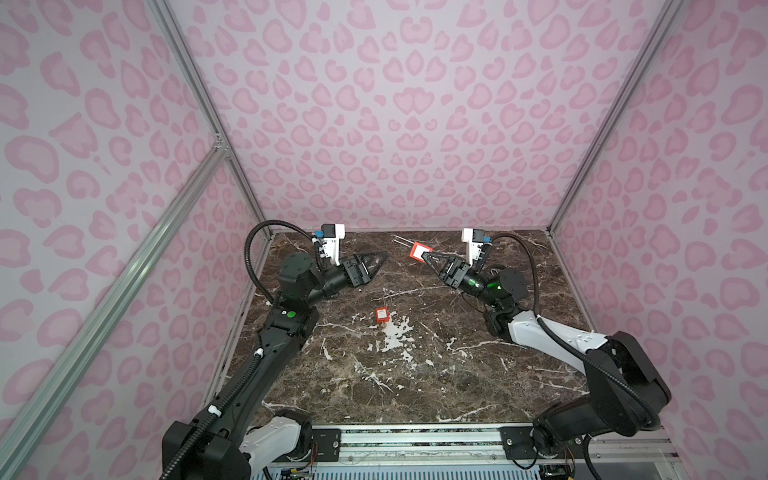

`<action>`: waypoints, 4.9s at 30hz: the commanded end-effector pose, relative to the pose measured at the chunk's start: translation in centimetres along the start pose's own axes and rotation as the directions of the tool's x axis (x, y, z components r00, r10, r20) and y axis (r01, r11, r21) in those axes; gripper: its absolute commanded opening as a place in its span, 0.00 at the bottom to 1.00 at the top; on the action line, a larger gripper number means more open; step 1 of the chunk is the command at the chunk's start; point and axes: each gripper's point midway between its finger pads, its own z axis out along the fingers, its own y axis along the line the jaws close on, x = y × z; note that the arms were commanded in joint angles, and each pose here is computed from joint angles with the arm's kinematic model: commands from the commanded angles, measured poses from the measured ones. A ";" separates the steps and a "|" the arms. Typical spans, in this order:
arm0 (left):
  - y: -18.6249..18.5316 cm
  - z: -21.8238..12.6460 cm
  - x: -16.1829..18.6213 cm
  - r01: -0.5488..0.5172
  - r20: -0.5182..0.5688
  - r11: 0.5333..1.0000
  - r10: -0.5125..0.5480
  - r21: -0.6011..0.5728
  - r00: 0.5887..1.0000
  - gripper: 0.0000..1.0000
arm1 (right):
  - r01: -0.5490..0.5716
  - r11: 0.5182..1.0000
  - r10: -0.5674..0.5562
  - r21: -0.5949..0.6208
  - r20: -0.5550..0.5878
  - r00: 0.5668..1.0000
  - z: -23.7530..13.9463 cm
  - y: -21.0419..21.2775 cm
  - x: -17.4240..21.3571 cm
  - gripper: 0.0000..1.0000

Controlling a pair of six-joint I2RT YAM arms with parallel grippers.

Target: Lock with the key

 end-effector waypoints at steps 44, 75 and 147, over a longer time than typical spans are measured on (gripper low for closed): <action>-2.8 -0.3 1.4 -0.128 -0.102 0.988 0.137 0.091 0.985 0.25 | 0.166 0.978 -0.193 -0.125 -0.249 0.949 -0.4 4.6 0.6 0.08; -4.0 0.5 1.7 -0.123 -0.127 0.981 0.143 0.151 0.982 0.04 | 0.094 0.984 -0.132 -0.151 -0.264 0.955 0.3 3.6 1.2 0.07; -5.7 0.4 1.5 -0.122 -0.101 0.965 0.149 0.230 0.984 0.54 | 0.104 0.969 -0.136 -0.223 -0.134 0.982 1.6 3.7 0.6 0.02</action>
